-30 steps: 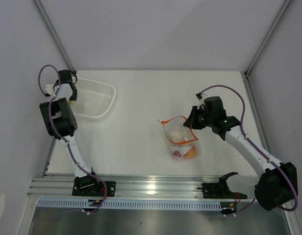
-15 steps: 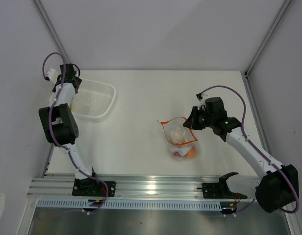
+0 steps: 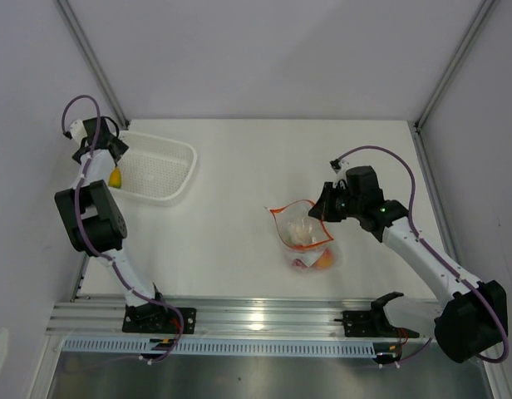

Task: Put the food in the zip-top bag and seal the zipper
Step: Pick up the fake fruit from the bin.

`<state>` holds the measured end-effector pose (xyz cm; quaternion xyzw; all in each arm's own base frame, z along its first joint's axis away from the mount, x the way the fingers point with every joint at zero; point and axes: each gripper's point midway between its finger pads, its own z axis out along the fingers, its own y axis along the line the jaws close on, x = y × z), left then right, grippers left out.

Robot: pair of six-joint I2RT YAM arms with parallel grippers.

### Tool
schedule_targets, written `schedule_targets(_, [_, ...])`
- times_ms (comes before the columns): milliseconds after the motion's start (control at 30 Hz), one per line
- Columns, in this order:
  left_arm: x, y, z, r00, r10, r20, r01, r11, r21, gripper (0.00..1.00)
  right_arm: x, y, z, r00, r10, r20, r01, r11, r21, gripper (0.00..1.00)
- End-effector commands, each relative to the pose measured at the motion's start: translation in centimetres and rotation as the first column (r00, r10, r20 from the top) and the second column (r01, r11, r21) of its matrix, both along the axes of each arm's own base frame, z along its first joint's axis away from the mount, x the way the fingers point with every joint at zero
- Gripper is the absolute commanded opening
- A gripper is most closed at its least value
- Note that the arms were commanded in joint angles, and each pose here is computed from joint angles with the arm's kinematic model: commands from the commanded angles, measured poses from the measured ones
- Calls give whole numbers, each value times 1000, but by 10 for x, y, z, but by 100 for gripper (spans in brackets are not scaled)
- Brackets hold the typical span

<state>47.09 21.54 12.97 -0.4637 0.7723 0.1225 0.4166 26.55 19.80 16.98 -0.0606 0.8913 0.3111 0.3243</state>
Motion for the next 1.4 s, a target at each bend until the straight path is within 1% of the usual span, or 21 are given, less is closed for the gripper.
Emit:
schedule_targets(0, [15, -13, 23, 992, -103, 77, 102, 995, 23, 88, -2, 5, 11, 999, 21, 40, -22, 1000, 15, 0])
schedule_targets(133, [14, -16, 24, 991, -121, 50, 120, 992, 33, 90, -3, 11, 12, 999, 42, 35, -43, 999, 22, 0])
schedule_targets(167, [4, -12, 20, 996, -87, 1, 87, 995, 41, 91, -3, 11, 11, 999, 43, 29, -44, 999, 21, 0])
schedule_targets(200, [1, -6, 22, 997, -72, -20, 73, 996, 56, 93, -2, 11, 12, 999, 39, 30, -40, 999, 16, 0])
schedule_targets(267, [-1, 0, 22, 996, -76, -51, 80, 994, 78, 93, 0, 8, 12, 999, 28, 31, -28, 1000, 10, 0])
schedule_targets(300, [-6, 3, 11, 989, -88, -115, 98, 992, 83, 93, 0, 7, 14, 999, 21, 37, -22, 1000, 14, 0])
schedule_targets(333, [-4, 9, 18, 988, -86, -126, 99, 990, 103, 93, 2, 5, 14, 999, 14, 40, -15, 1000, 18, 0])
schedule_targets(367, [-6, 13, 14, 983, -91, -161, 110, 987, 113, 93, 2, 5, 14, 999, 12, 39, -13, 1000, 18, 0])
schedule_targets(400, [-8, 17, 10, 968, -120, -218, 152, 979, 136, 94, 2, 5, 14, 999, 15, 37, -15, 1000, 19, 0])
schedule_targets(467, [-7, 25, 8, 957, -137, -255, 183, 970, 163, 94, 2, 4, 13, 999, 16, 35, -16, 1000, 13, 0])
schedule_targets(500, [-2, 26, 8, 950, -184, -252, 232, 956, 178, 94, 2, 4, 12, 999, 16, 35, -16, 1000, 13, 0])
schedule_targets(600, [-1, 27, 1, 932, -241, -272, 298, 935, 194, 94, 2, 4, 11, 999, 16, 32, -16, 1000, 14, 0])
schedule_targets(700, [-5, 34, -14, 908, -239, -343, 318, 928, 195, 94, 2, 4, 9, 999, 13, 31, -14, 1000, 12, 0])
schedule_targets(800, [-6, 37, -26, 888, -270, -373, 359, 913, 195, 94, 2, 2, 9, 999, 9, 36, -9, 1000, 10, 0])
schedule_targets(933, [-1, 32, -41, 856, -338, -392, 426, 890, 162, 93, 1, 1, 7, 999, 9, 33, -9, 1000, 7, 0])
schedule_targets(1133, [0, 38, -65, 822, -333, -463, 431, 894, 123, 93, 2, 1, 6, 999, 5, 36, -5, 1000, 5, 0])
schedule_targets(1333, [9, 40, -66, 821, -344, -456, 440, 890, 121, 93, 2, -1, 3, 1000, 0, 32, 0, 1000, -3, 0])
schedule_targets(1367, [13, 42, -61, 824, -344, -450, 443, 886, 135, 93, 2, -1, 2, 1000, -1, 30, 1, 1000, -3, 0])
